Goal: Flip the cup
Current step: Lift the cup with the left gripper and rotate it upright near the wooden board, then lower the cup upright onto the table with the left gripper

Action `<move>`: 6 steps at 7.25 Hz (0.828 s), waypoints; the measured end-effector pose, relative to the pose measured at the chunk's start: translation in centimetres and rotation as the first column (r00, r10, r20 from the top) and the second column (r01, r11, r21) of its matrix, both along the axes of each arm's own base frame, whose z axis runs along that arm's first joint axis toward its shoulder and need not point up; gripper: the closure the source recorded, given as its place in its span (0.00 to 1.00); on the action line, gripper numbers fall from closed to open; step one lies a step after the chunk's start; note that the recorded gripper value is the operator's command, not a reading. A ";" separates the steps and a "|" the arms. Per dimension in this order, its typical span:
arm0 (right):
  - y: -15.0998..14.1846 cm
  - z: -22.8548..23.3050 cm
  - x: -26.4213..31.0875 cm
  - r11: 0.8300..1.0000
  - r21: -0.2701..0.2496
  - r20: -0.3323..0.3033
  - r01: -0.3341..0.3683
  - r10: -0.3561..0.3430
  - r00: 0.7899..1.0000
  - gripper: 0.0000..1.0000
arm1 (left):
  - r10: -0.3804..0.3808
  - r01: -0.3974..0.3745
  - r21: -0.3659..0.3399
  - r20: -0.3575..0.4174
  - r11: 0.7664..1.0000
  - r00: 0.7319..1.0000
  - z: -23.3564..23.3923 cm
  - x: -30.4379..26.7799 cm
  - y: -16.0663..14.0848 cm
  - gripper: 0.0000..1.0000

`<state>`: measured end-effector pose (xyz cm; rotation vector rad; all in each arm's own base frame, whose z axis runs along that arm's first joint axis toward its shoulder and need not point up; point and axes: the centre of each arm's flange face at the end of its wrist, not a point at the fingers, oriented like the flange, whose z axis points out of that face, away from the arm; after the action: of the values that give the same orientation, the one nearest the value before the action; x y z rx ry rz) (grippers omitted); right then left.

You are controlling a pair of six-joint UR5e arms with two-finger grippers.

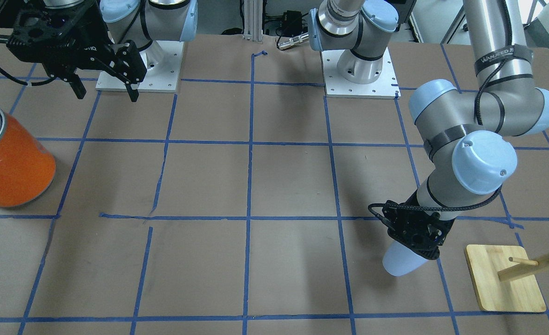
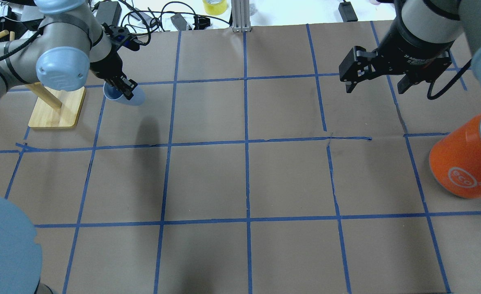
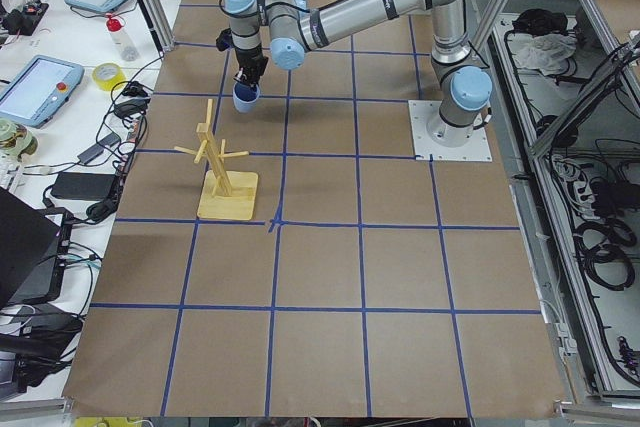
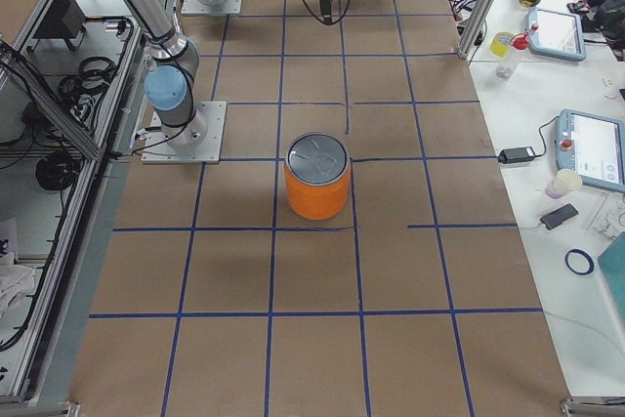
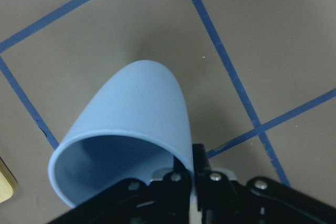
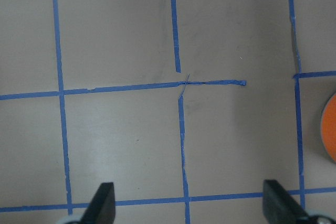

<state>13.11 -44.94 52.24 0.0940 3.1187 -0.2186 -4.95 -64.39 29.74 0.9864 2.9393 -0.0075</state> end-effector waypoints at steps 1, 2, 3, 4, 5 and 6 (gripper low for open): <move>0.0 0.0 0.0 1.000 0.000 0.000 -0.001 0.001 1.000 0.00 | -0.046 0.045 0.009 0.042 0.999 0.998 -0.7 0.3 -0.2 0.99; 0.0 0.0 0.0 1.000 0.000 0.000 -0.001 0.001 1.000 0.00 | -0.071 0.070 0.008 0.067 0.997 0.995 -1.2 0.6 -0.4 0.97; 0.0 0.0 0.0 1.000 0.000 0.001 -0.002 0.002 1.000 0.00 | -0.079 0.079 0.009 0.082 0.997 0.993 -1.6 0.7 -0.5 0.93; 0.0 0.0 0.1 1.000 0.000 0.001 -0.003 0.003 1.000 0.00 | -0.087 0.086 0.019 0.090 0.996 0.992 -2.1 0.8 -0.6 0.91; 0.0 0.0 0.1 1.000 0.000 0.001 -0.003 0.003 1.000 0.00 | -0.096 0.093 0.032 0.092 0.995 0.991 -2.8 0.9 -0.6 0.89; 0.0 0.0 0.1 1.000 0.000 0.001 -0.004 0.004 1.000 0.00 | -0.098 0.094 0.043 0.094 0.995 0.991 -3.4 0.9 -0.7 0.89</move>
<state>13.19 -44.92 52.24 0.0881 3.1174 -0.2185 -4.01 -65.08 26.31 1.1001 2.8130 0.0910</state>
